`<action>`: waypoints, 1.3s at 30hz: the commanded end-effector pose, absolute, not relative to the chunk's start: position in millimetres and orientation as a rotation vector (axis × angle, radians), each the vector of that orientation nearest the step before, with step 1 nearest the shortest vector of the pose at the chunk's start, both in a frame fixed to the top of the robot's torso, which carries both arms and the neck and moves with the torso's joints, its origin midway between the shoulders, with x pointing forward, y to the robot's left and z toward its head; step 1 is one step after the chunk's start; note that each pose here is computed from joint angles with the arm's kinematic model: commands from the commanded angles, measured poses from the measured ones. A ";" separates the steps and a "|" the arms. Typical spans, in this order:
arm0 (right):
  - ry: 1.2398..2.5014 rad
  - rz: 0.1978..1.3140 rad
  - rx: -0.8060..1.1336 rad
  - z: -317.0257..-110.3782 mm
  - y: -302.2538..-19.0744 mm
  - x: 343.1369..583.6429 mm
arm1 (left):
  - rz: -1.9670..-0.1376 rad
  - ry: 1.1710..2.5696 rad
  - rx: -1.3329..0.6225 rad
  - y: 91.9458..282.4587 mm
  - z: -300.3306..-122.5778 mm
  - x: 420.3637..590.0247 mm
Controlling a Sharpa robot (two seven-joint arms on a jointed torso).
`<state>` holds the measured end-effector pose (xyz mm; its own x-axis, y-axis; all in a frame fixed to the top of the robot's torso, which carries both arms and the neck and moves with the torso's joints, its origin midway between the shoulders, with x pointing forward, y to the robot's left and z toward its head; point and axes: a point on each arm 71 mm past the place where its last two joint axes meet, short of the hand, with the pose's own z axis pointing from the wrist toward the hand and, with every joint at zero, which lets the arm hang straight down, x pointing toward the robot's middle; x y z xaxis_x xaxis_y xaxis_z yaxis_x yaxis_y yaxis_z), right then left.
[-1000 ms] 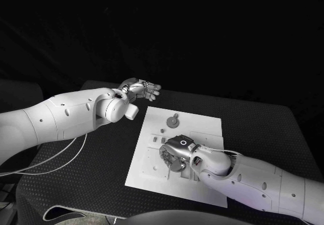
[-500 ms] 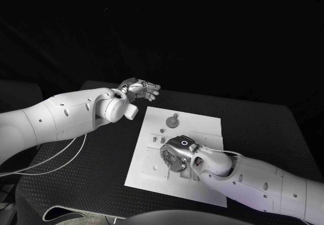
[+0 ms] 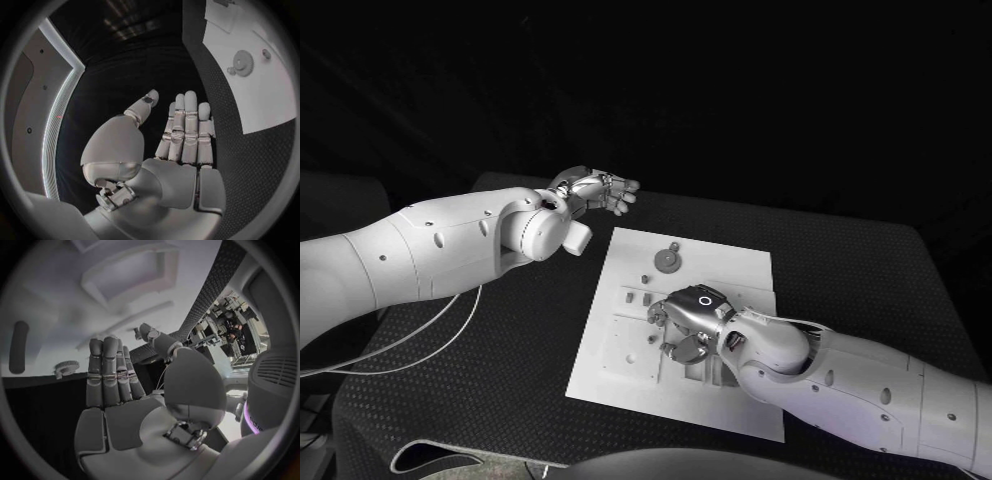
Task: Assemble the parts on the task board
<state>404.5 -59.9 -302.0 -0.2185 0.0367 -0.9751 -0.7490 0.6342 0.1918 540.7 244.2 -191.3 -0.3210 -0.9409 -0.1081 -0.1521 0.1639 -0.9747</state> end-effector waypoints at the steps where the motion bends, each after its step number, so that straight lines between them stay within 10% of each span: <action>1: 1.618 0.808 -0.573 -294.6 -62.8 404.8 | -1.253 1.638 -1.063 243.3 -190.2 540.7; 17: 1.663 0.727 -0.461 -222.9 -128.0 443.6 | -1.242 1.629 -1.068 249.4 -190.3 541.3; 39: 1.771 0.526 -0.594 -253.9 -159.6 450.7 | -1.251 1.633 -1.063 245.3 -190.4 542.0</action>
<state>451.4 -161.0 -251.1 -0.2367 -0.0875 -0.9676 -0.6207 0.7798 0.0814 542.0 248.3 -191.6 -0.3115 -0.9437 -0.1115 -0.1536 0.1658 -0.9741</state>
